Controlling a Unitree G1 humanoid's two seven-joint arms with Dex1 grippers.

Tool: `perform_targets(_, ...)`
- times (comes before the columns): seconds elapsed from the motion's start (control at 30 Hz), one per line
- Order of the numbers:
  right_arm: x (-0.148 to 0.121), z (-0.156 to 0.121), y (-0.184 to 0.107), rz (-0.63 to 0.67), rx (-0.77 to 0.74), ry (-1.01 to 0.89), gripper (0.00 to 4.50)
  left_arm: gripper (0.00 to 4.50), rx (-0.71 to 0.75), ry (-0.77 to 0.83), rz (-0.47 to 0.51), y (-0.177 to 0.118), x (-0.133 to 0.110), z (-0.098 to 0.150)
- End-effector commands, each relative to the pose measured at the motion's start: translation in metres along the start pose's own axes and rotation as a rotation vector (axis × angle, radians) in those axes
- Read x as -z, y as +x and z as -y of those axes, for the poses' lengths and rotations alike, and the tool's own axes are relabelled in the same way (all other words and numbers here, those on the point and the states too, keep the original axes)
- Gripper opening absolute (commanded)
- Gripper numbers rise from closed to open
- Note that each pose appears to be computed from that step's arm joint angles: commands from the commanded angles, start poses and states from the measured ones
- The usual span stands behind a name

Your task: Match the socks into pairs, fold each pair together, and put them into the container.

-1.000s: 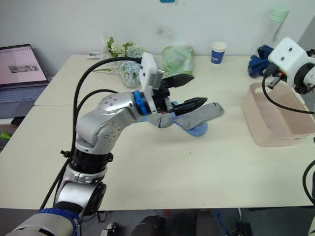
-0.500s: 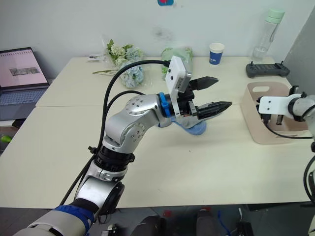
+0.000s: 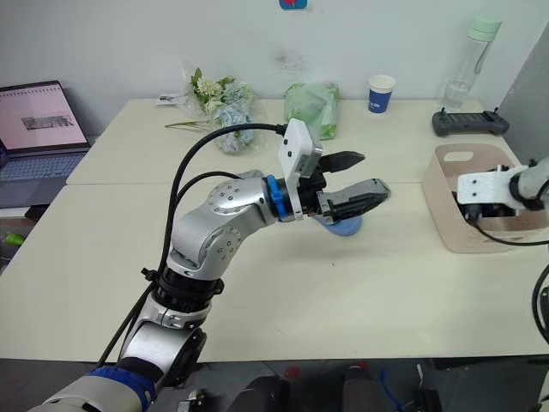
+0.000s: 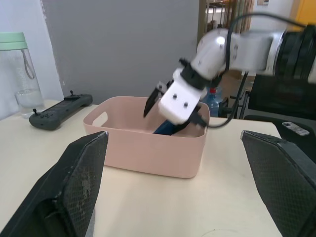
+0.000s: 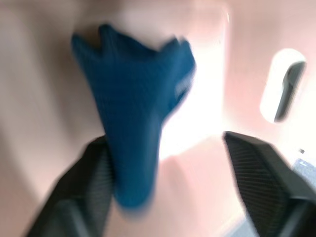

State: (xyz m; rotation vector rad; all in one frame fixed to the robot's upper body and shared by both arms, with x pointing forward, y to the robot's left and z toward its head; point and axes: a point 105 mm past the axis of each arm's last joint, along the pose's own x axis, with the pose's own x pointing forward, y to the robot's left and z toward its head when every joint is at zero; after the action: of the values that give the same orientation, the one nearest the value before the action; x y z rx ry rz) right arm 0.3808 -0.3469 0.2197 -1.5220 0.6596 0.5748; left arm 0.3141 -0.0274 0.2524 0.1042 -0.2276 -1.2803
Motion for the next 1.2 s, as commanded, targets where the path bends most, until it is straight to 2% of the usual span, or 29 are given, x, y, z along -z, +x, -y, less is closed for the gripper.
perform_targets(0.03,0.008,0.019,-0.045,-0.010,-0.025,0.033,4.47,4.50,-0.028,0.049,0.037,-0.010,-0.013,-0.006)
perform_targets(0.13,0.013,0.025,-0.072,-0.029,-0.057,0.042,4.47,4.50,-0.066,0.056,0.023,-0.020,-0.010,-0.014)
perform_targets(0.23,-0.006,0.044,-0.085,0.080,0.014,0.090,4.47,4.50,-0.116,0.052,0.004,-0.035,-0.005,-0.022)
perform_targets(0.27,-0.018,0.050,-0.086,0.155,0.041,0.118,4.47,4.50,-0.129,0.051,-0.006,-0.040,-0.003,-0.024)
perform_targets(0.33,-0.066,0.067,-0.082,0.442,0.118,0.214,4.47,4.50,-0.214,0.065,-0.033,-0.060,0.006,-0.033)
perform_targets(0.4,-0.101,0.070,-0.077,0.646,0.138,0.308,4.47,4.50,-0.290,0.080,-0.055,-0.078,0.013,-0.039)
perform_targets(0.47,-0.134,0.060,-0.062,0.795,0.139,0.421,4.47,4.50,-0.367,0.085,-0.097,-0.101,0.025,-0.040)
perform_targets(0.63,-0.197,0.010,-0.038,0.998,0.095,0.665,4.47,4.50,-0.531,0.038,-0.177,-0.149,0.055,-0.030)
perform_targets(0.77,-0.210,-0.035,-0.017,0.997,0.094,0.789,4.47,4.50,-0.650,-0.031,-0.233,-0.182,0.080,-0.013)
perform_targets(0.87,-0.200,-0.059,-0.003,0.954,0.142,0.908,4.47,4.50,-0.750,-0.070,-0.258,-0.204,0.095,0.000)
perform_targets(1.03,-0.189,-0.097,0.007,0.880,0.237,0.976,4.47,4.50,-0.883,-0.145,-0.316,-0.236,0.126,0.025)
perform_targets(1.2,-0.181,-0.131,0.013,0.820,0.247,1.047,4.47,4.50,-0.958,-0.165,-0.321,-0.253,0.134,0.037)
